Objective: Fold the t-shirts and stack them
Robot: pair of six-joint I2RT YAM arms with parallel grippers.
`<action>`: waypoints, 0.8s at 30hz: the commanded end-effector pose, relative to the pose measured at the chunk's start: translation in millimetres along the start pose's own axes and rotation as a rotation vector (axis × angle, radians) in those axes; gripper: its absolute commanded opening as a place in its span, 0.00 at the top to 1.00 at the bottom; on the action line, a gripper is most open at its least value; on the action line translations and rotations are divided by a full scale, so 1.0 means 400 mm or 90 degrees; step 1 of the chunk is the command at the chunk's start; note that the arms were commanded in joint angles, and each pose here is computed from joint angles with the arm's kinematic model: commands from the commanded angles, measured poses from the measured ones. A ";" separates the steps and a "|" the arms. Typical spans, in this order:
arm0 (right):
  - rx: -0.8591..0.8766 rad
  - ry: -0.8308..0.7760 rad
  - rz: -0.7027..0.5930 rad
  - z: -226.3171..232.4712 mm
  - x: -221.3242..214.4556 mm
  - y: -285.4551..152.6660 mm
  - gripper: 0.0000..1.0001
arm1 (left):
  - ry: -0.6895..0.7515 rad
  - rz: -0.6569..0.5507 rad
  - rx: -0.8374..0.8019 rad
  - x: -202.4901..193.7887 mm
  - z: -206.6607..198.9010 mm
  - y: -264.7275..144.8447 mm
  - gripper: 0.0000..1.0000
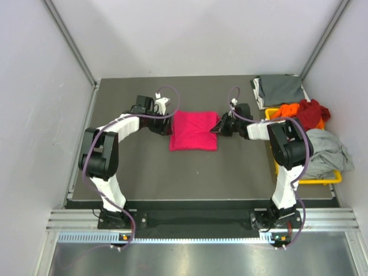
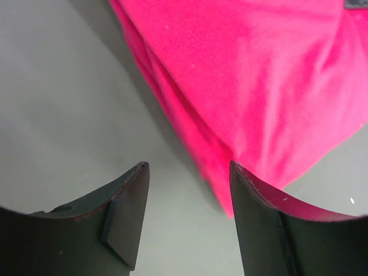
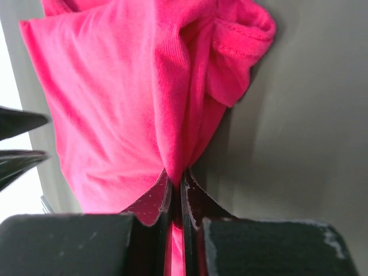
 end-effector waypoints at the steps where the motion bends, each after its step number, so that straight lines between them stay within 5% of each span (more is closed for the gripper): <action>1: 0.001 -0.044 -0.010 0.037 0.070 -0.006 1.00 | 0.044 -0.033 0.035 0.044 0.019 -0.101 0.37; 10: -0.208 -0.170 0.027 -0.036 0.264 -0.033 1.00 | 0.066 -0.038 0.097 0.032 0.086 -0.217 0.37; 14: -0.292 -0.211 -0.028 -0.058 0.407 -0.048 1.00 | 0.084 -0.020 0.119 0.030 0.101 -0.249 0.37; 24: -0.425 -0.272 -0.122 -0.082 0.561 -0.109 1.00 | 0.111 0.001 0.138 0.022 0.093 -0.291 0.36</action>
Point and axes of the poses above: each gripper's point midway between its finger pads, its own y axis out along the fingers, its own z axis along the line the jaws close on, x = y × z, the point moved 2 cm from there along -y, back along the fingers, and after that the axes turned 13 degrees about y, right-handed, at the moved point
